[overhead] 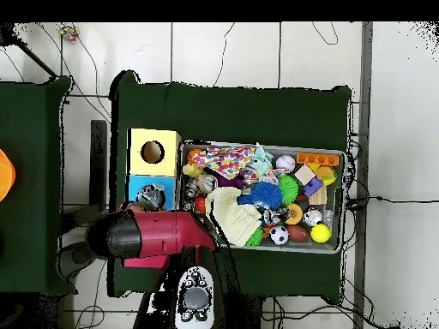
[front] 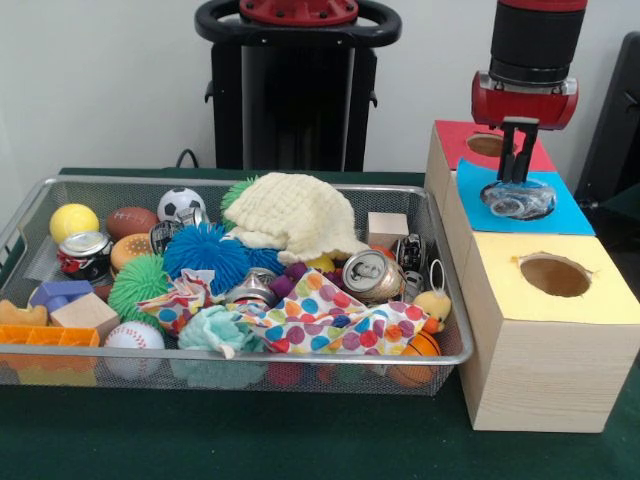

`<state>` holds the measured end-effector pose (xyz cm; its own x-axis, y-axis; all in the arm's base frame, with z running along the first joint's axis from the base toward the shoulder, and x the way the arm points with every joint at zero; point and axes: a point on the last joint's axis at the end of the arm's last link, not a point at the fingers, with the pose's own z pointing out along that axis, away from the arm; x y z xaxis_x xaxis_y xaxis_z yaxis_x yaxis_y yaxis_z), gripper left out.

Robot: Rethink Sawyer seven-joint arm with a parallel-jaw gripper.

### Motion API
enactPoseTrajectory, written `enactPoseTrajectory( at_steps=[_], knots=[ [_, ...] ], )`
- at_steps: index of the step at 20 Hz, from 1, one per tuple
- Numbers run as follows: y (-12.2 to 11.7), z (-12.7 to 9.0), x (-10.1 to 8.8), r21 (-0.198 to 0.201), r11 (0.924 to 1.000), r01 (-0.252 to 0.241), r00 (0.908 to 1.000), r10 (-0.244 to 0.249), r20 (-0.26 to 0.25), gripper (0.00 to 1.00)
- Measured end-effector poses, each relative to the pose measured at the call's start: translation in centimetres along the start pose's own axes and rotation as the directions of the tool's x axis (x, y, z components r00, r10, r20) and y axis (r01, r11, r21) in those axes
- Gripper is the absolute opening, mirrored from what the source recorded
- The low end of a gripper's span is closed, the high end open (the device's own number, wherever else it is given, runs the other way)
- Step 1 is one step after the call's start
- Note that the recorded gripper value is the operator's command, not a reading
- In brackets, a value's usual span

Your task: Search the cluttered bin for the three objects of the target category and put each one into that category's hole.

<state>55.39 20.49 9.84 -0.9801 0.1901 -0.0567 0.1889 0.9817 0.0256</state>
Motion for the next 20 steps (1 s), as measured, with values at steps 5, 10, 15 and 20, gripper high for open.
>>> enactPoseTrajectory(
  at_steps=[5,10,15,20],
  knots=[
    [0.41,-0.26,0.31,0.006,0.9999,0.011,0.9999,-0.011,0.007,0.0],
    [0.44,-0.31,0.36,0.008,0.9999,0.011,0.9999,-0.011,0.008,0.0],
    [0.52,-0.37,0.27,0.005,1.0,0.002,1.0,-0.002,0.007,0.0],
    [0.58,-0.5,0.14,0.001,1.0,-0.005,1.0,0.005,0.008,0.0]
  ],
)
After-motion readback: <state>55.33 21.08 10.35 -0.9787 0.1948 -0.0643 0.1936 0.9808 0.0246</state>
